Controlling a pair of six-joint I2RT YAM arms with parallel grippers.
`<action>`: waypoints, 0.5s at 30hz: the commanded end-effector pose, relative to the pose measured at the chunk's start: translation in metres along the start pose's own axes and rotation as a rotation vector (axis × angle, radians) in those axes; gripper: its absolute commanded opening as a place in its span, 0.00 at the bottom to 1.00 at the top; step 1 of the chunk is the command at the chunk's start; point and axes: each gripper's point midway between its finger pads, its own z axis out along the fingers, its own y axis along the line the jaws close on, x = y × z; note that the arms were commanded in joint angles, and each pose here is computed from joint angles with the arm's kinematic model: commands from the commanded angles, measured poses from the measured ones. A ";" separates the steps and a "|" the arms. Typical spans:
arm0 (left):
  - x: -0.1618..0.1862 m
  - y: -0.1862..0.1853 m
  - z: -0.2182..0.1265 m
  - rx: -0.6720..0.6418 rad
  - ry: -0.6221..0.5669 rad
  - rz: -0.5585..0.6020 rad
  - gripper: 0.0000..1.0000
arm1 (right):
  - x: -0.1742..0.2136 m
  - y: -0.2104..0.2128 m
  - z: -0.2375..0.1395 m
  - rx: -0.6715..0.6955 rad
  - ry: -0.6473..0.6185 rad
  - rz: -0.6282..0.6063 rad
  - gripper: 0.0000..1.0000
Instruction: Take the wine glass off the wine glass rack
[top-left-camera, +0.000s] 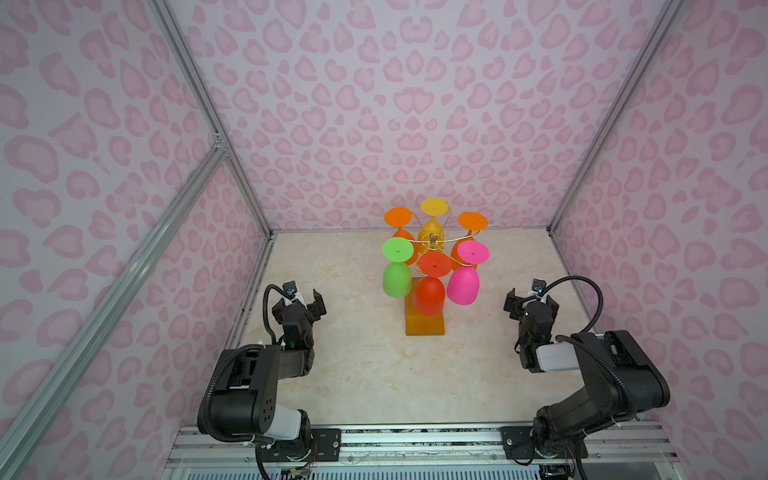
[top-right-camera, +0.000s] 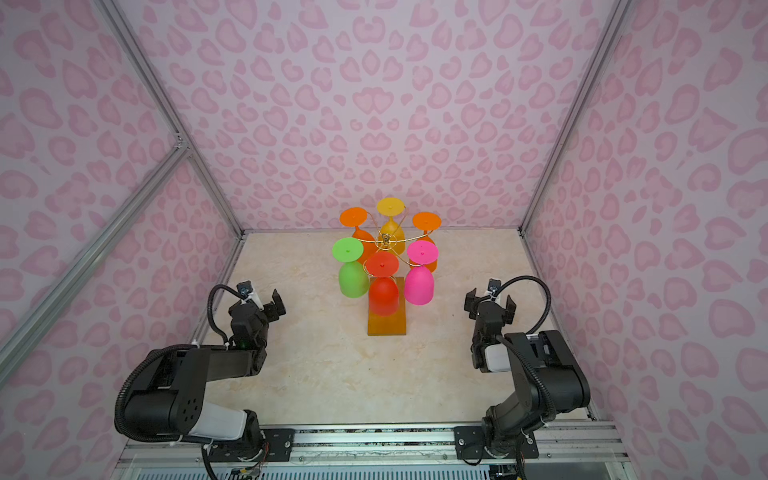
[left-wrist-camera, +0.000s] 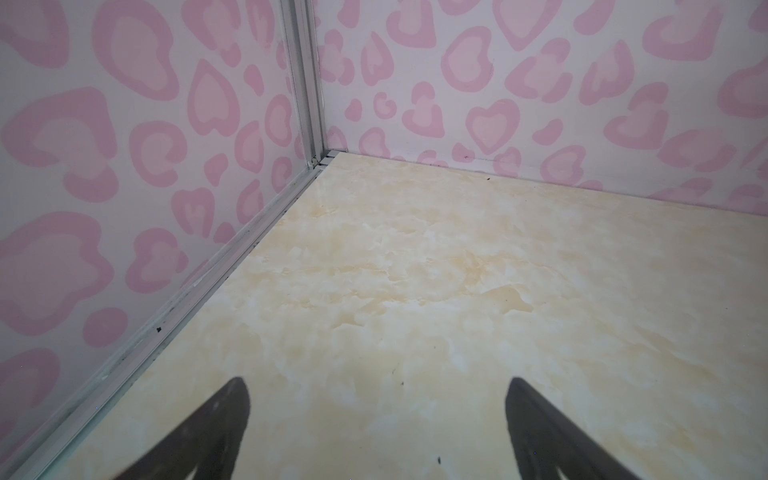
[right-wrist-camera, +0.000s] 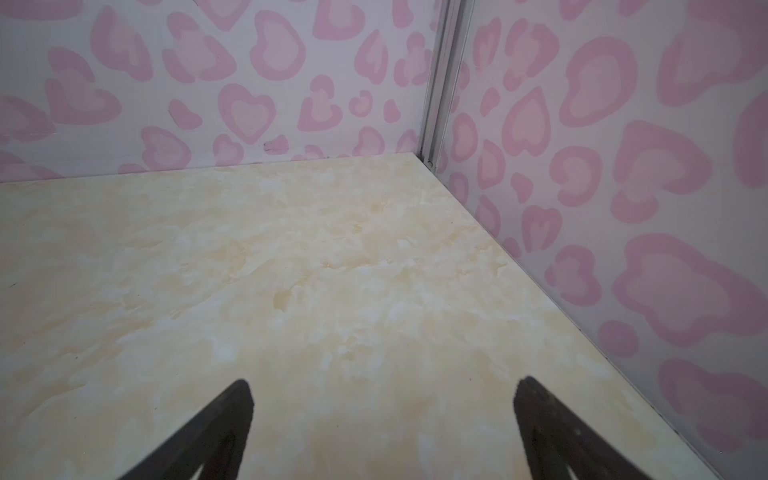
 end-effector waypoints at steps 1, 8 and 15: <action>-0.008 -0.001 0.000 0.006 -0.032 -0.010 0.98 | -0.005 -0.001 0.000 0.005 -0.022 0.013 0.98; -0.009 -0.001 0.000 0.006 -0.033 -0.010 0.98 | -0.004 -0.001 0.000 0.005 -0.021 0.012 0.98; -0.008 -0.001 0.000 0.006 -0.029 -0.010 0.98 | -0.004 -0.001 0.000 0.005 -0.020 0.012 0.98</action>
